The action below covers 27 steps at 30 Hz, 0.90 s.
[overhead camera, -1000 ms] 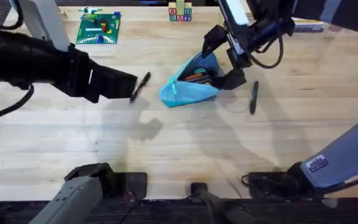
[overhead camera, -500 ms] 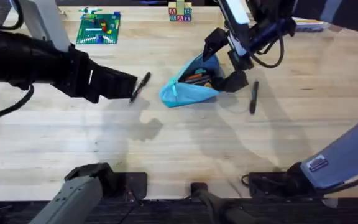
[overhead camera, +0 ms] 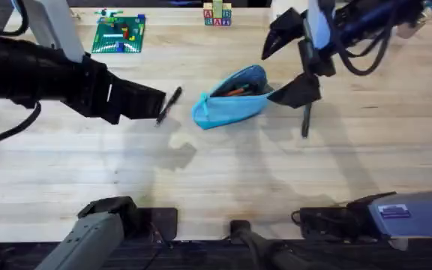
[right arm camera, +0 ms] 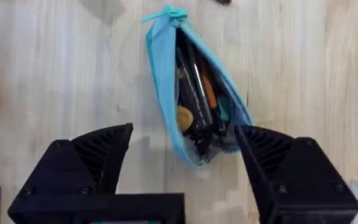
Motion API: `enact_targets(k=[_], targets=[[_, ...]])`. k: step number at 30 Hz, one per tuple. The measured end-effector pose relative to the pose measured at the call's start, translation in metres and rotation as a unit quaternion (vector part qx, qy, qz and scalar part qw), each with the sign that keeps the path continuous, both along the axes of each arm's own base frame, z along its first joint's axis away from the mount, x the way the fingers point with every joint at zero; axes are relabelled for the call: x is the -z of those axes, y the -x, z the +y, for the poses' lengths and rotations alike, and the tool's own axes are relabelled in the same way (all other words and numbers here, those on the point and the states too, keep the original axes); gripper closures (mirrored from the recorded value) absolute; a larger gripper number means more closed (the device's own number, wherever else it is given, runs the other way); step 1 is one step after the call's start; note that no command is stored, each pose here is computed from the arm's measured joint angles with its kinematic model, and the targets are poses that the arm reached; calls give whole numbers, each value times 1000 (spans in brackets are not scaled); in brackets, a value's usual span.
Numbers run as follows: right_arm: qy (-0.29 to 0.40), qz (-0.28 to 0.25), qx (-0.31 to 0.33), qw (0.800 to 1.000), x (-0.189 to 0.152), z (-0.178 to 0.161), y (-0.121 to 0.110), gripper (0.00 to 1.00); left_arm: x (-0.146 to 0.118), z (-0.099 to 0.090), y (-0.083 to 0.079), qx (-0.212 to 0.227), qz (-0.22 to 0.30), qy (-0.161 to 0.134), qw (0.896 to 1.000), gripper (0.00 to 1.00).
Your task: Unzip the bag, pick up the pens from the table one at a time and place them inside, then zip the bag closed.
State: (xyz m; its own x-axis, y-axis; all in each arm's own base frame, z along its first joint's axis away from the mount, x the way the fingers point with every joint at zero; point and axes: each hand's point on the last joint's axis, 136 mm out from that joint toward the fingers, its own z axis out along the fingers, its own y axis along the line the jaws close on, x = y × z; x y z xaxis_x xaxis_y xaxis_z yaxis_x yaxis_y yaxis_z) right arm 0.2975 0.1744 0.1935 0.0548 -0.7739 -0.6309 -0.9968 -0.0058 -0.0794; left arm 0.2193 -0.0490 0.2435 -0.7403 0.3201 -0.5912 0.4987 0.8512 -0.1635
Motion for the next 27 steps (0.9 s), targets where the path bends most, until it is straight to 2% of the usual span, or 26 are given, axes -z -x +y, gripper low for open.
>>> enact_targets(k=[1, 5, 8, 11, 14, 15, 16, 20, 27], targets=[[10, 12, 55, 998, -12, -7, 4, 5, 0, 0, -1, 0, -2, 0, 1000, 5], [23, 42, 145, 988, -25, -19, 11, 5, 0, 0, -1, 0, -2, 0, 1000, 5], [33, 74, 222, 972, -30, -29, 16, 5, 0, 0, -1, 0, -2, 0, 1000, 5], [50, 111, 298, 947, -29, -41, 23, 5, -1, 0, -1, 0, -3, 0, 1000, 5], [71, 152, 388, 906, -25, -55, 28, 5, -1, 0, -1, 0, -3, -1, 1000, 5], [95, 190, 474, 855, -18, -70, 33, 5, -1, 0, -1, 0, -3, 0, 1000, 5], [101, 200, 497, 839, -16, -74, 36, 5, -1, 0, -1, 0, -3, -1, 1000, 5], [111, 219, 551, 798, -13, -83, 40, 5, -1, 0, -1, 0, -3, -1, 1000, 6], [74, 212, 602, 767, -17, -83, 21, 5, -1, 0, -1, 0, -3, 0, 1000, 6]])
